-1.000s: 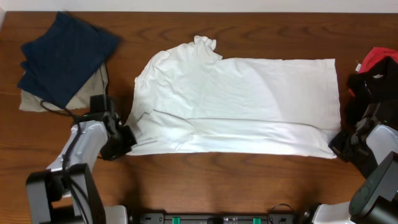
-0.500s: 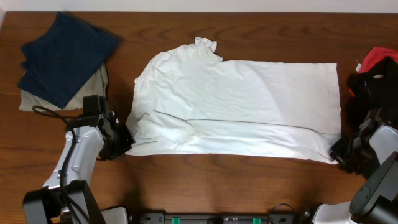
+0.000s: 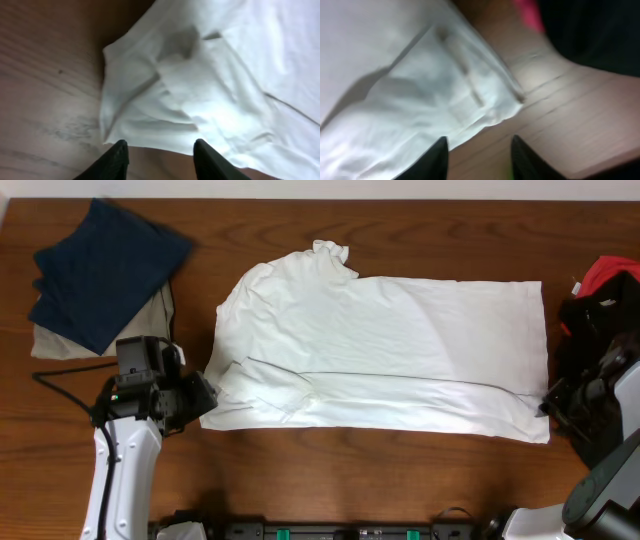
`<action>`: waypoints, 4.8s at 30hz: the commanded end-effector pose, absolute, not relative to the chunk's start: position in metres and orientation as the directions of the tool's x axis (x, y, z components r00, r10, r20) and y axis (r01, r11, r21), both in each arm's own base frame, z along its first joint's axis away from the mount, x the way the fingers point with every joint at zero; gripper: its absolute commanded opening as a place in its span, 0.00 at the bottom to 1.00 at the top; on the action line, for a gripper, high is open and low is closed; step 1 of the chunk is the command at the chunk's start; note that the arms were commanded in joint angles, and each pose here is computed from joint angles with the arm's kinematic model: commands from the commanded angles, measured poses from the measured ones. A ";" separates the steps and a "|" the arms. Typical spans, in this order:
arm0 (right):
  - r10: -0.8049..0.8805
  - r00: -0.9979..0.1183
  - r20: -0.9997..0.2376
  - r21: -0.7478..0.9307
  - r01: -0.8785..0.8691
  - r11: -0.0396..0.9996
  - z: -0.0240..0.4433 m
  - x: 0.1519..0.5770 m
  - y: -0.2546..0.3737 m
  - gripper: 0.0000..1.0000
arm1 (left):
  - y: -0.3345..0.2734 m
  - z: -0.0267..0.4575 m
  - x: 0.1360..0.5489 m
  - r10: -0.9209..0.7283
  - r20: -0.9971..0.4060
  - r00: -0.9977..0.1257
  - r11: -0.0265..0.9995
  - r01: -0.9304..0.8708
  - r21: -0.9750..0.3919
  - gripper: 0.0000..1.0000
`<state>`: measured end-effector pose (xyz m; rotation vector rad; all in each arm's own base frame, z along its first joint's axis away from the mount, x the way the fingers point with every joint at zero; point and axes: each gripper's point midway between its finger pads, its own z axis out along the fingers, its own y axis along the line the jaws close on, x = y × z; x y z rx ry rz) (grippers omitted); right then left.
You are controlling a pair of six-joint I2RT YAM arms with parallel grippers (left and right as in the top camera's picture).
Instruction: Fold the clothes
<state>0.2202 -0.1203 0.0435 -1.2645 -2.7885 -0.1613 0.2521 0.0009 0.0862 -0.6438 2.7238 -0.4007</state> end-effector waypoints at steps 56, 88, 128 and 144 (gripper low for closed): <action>0.776 -0.619 -0.124 0.308 0.719 0.623 0.058 0.302 -0.130 0.19 | -0.022 0.081 0.255 -0.404 -0.197 -0.893 0.879 -0.319 -0.356 0.45; 0.748 -0.662 0.040 0.129 0.746 0.653 0.010 0.231 -0.110 0.27 | -0.123 0.042 0.224 0.001 -0.049 -0.999 0.932 0.019 -0.362 0.52; 0.743 -0.668 0.046 0.126 0.741 0.659 0.010 0.229 -0.109 0.24 | -0.161 0.001 0.225 0.041 -0.021 -0.999 0.947 0.045 -0.319 0.41; 0.733 -0.678 0.043 0.123 0.732 0.670 0.010 0.229 -0.110 0.24 | -0.164 0.002 0.231 0.060 -0.064 -0.996 0.955 0.076 -0.288 0.06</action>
